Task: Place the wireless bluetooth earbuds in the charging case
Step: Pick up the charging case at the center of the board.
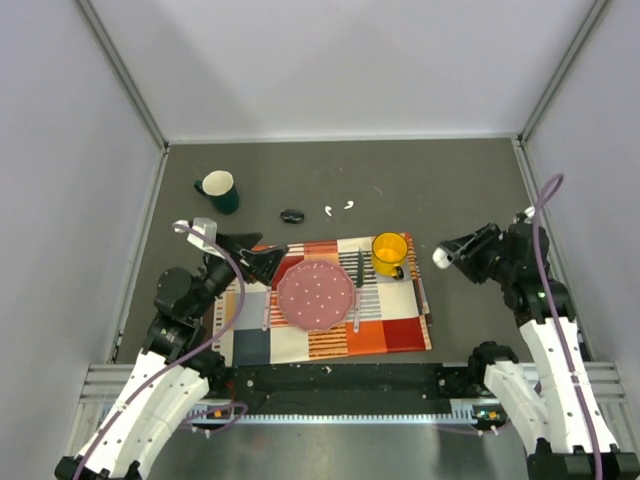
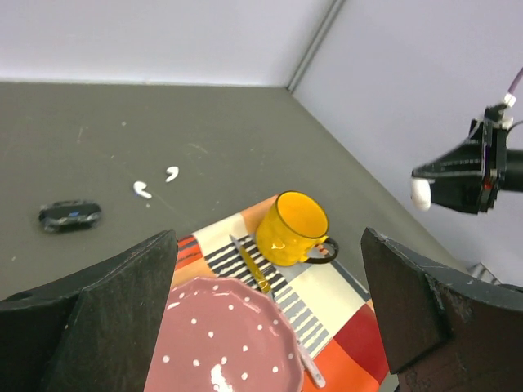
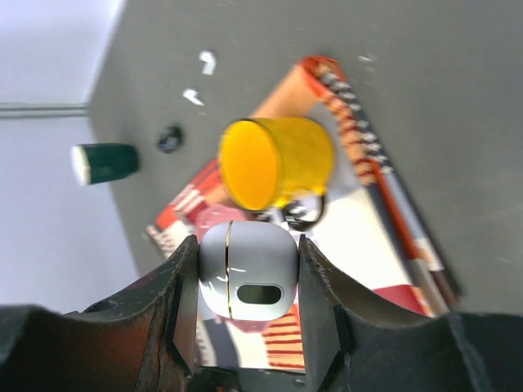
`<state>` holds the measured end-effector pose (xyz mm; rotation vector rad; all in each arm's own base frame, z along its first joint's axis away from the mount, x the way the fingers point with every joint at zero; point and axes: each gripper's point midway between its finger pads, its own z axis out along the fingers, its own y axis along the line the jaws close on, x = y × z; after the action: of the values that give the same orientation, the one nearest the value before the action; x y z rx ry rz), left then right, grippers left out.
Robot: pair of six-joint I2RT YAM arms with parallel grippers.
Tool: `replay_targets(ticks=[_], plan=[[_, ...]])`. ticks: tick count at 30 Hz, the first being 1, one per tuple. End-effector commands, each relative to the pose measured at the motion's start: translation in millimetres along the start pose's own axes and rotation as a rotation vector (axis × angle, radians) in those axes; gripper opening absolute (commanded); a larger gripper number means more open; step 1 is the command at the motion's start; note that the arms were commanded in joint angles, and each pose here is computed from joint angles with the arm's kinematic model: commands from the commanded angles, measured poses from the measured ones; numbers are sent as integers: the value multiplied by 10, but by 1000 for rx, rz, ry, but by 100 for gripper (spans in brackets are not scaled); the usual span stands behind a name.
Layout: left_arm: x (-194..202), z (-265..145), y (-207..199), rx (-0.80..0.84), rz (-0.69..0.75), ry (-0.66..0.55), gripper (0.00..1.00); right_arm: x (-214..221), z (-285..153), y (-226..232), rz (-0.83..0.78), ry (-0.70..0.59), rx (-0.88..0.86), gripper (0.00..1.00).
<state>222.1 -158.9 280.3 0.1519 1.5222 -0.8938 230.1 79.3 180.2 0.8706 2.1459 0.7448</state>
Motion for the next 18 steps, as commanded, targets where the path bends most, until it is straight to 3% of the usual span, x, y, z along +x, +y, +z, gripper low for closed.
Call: replay_targets(ticks=[1,8,10,18], plan=[[-335,33,-345,143,46,-115,99,-195,-332,624,24,-39,-187,0],[-150,229,-629,155,96,-89,99,-239,-404,955,80,-21,-303,0],[-108,320,-549,64,152,-97,99,-233,-383,1045,85,-6,-334,0],[-49,424,-1073,98,299,-218,99,-89,-253,1390,109,50,-404,0]])
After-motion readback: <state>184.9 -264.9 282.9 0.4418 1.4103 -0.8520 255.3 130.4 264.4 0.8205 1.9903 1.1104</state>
